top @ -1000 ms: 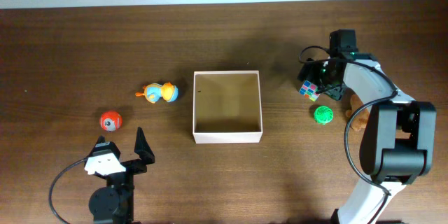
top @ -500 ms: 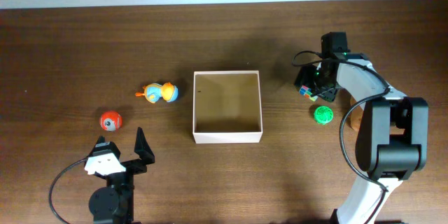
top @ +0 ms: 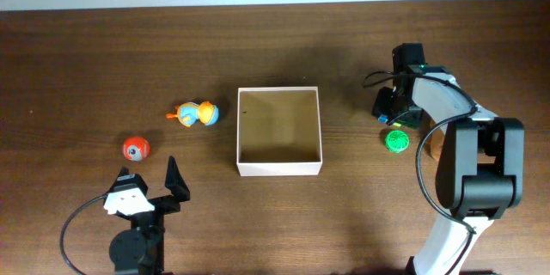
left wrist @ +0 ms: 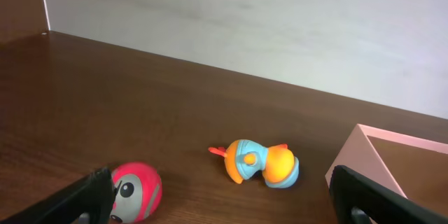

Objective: Pack container
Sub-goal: 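Lower the right gripper and grasp the Rubik's cube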

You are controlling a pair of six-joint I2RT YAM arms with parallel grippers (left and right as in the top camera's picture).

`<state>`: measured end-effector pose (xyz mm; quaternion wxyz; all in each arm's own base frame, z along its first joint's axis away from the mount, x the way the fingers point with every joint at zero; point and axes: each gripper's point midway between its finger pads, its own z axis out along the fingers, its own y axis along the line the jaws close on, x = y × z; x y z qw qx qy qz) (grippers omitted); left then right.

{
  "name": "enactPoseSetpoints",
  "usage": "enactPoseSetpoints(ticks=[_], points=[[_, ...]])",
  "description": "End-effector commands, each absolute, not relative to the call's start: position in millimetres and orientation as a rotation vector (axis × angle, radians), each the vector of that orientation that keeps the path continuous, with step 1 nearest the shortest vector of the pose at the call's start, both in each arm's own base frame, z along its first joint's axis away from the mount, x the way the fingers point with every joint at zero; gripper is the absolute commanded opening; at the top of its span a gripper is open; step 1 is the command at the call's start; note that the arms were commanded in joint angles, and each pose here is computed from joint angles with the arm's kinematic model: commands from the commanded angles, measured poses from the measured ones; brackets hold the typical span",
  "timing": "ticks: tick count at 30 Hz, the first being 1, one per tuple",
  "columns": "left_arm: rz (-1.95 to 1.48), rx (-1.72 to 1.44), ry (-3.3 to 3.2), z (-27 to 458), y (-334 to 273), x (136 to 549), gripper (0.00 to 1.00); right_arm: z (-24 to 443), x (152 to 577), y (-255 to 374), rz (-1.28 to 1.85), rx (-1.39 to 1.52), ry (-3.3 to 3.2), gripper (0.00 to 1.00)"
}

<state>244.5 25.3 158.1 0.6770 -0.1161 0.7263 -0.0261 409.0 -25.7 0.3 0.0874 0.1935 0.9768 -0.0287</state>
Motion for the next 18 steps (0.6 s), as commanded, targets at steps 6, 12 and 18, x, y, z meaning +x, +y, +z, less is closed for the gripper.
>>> enactPoseSetpoints(ticks=[6, 12, 18], points=[[-0.057, -0.242, 1.632, 157, 24, 244, 0.99, -8, 415, -33, -0.174, 0.438, 2.913, 0.76], [-0.057, -0.242, 1.632, 157, 24, 244, 0.99, -6, 420, -24, -0.092, 0.423, 2.91, 0.76], [-0.057, -0.242, 1.632, 157, 24, 244, 0.99, -6, 414, -2, 0.093, 0.42, 2.958, 0.79]])
